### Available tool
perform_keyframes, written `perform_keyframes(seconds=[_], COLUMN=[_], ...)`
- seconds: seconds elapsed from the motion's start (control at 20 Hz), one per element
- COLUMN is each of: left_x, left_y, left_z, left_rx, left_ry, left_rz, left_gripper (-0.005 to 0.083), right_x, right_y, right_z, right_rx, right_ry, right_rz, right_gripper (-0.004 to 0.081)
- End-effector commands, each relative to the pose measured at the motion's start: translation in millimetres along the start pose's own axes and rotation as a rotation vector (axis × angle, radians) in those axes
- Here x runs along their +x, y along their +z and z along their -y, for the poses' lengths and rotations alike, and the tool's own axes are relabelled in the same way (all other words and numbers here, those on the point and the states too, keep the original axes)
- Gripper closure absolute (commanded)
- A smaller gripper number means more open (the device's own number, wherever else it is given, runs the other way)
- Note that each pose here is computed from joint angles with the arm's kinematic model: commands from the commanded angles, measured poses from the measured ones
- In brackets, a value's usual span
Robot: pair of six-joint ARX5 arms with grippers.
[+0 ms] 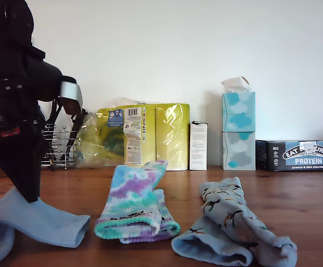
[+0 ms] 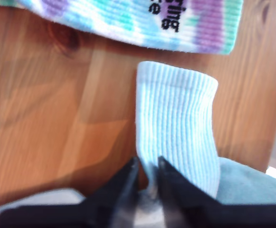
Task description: Pair up the socks based on colour and pattern, by placing each sock on top of its pair
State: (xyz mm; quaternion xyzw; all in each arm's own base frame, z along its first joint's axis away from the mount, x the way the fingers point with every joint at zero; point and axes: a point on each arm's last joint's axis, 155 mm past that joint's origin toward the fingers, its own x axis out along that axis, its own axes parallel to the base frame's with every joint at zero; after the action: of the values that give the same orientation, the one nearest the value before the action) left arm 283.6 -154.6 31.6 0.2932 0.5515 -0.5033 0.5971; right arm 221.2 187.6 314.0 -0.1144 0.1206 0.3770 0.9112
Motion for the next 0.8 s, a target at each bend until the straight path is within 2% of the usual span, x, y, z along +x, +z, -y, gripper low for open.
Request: perform_keyframes(seconds=[0.0,0.15,0.3,0.55,0.75], left_x=[-2.5,-31.3,-57.8,-85.5,-115.1], left_y=[2.8,20.5,28.7,36.6,37.0], left_z=[-8.0,-17.3,-12.9,6.9,34.8], left_rx=[-0.074,-0.223,-0.384,-0.614,-0.777], left_ry=[0.043,0.120,0.158,0.132,0.126], left_rz=[-0.007,0.065,0.140,0.233,0.296], left_gripper=[0.0794,0.0794,0.0794,0.0794,0.0794], right_x=[0.5,0.4,0.3,0.3,0.0], right_y=[-5.5,-9.2,-10.5,-12.2,-15.2], right_z=[-1.2,-1.2,-0.6,-0.9,-1.7], right_rx=[-0.011,-0.013,-0.011,-0.010,-0.008], right_ry=[0.003,0.003,0.001,0.003,0.006], right_rz=[-0.008,-0.023,-0.028,-0.035,-0.046], right_gripper=[0.0783,0.0783,0.0783,0.0783,0.0783])
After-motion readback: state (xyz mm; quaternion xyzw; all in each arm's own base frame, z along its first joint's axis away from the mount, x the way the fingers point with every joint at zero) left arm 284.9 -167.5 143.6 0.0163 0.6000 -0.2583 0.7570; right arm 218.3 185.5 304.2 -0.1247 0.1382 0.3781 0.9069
